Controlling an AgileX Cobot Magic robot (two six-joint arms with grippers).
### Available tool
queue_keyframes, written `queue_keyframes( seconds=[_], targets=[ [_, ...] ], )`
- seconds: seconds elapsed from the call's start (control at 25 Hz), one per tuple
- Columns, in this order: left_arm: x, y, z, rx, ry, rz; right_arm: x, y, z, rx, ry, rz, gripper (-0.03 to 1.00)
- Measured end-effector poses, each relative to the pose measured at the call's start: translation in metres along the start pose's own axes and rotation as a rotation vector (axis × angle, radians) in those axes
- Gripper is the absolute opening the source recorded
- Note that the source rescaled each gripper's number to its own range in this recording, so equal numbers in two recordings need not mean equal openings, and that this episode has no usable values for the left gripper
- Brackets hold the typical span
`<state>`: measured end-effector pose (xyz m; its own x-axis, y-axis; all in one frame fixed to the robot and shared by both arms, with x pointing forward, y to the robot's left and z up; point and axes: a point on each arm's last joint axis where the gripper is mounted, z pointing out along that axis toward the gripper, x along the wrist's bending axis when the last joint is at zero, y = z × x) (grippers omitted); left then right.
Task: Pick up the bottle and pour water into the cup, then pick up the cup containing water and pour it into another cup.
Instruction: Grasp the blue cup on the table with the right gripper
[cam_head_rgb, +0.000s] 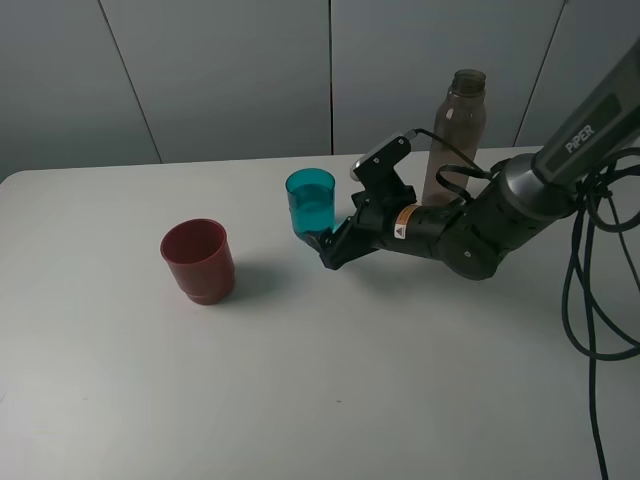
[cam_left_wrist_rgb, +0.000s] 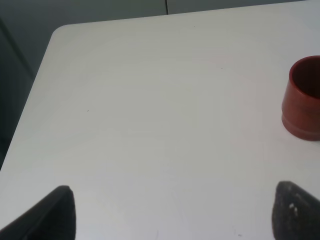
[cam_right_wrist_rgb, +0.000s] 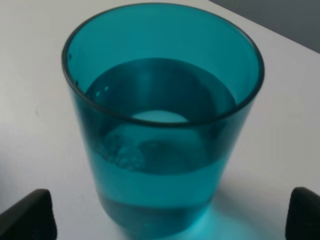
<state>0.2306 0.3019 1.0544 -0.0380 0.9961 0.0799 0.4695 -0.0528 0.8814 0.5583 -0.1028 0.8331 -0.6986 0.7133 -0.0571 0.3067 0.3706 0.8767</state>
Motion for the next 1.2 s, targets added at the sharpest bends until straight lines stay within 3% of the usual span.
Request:
queue_keyframes(
  seconds=[1.2],
  targets=[
    [0.0, 0.0, 0.0, 0.0, 0.0, 0.0, -0.002, -0.006, 0.016, -0.006, -0.007, -0.021, 1.0]
  ],
)
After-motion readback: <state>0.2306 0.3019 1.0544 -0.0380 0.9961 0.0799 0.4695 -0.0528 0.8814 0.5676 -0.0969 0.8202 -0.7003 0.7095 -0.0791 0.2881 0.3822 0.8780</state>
